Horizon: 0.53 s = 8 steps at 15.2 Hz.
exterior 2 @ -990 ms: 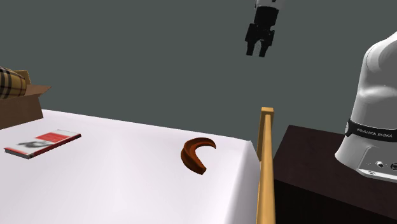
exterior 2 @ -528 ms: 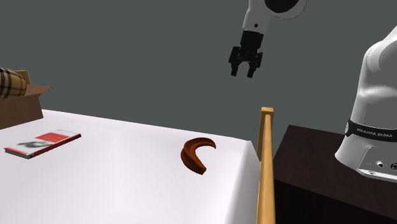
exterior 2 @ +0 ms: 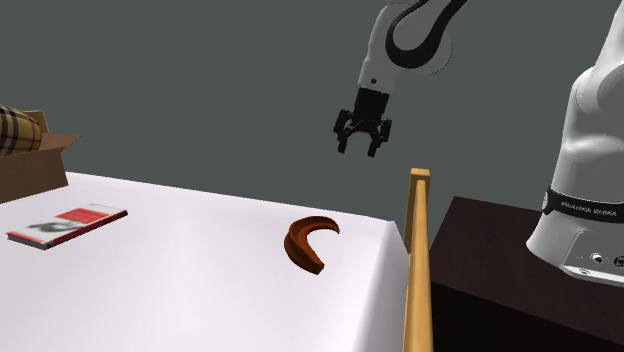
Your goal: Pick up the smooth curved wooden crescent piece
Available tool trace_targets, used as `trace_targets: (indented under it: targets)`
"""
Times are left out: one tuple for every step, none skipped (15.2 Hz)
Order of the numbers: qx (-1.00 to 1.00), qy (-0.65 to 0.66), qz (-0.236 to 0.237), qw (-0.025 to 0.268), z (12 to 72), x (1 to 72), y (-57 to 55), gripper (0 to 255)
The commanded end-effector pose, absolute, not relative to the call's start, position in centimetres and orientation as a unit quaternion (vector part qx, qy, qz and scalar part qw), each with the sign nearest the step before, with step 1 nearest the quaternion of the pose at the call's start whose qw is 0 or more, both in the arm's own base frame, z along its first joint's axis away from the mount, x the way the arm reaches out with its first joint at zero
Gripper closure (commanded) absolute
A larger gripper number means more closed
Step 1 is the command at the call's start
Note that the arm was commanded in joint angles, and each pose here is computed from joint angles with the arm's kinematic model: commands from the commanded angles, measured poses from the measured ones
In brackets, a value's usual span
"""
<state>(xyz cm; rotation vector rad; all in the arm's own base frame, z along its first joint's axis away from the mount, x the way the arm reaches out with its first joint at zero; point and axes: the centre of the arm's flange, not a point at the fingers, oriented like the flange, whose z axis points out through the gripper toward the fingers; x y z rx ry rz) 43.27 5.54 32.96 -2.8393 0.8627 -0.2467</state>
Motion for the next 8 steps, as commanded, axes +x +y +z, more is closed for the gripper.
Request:
trace_targets:
  targets:
    - [-0.942,0.311,-0.083,0.091,30.7,44.6,6.4,0]
    - [-0.938,0.322,-0.082,0.095,29.6,45.2,6.8,0]
    - [-0.934,0.333,-0.082,0.100,28.5,45.9,7.1,0]
    - [-0.930,0.343,-0.081,0.104,27.5,46.5,7.5,0]
    - [-0.926,0.354,-0.081,0.108,26.4,47.1,7.9,0]
    - [-0.921,0.364,-0.080,0.112,25.3,47.8,8.2,0]
    - [-0.916,0.375,-0.080,0.117,24.3,48.4,8.6,0]
    - [-0.912,0.385,-0.079,0.121,23.3,49.1,8.9,0]
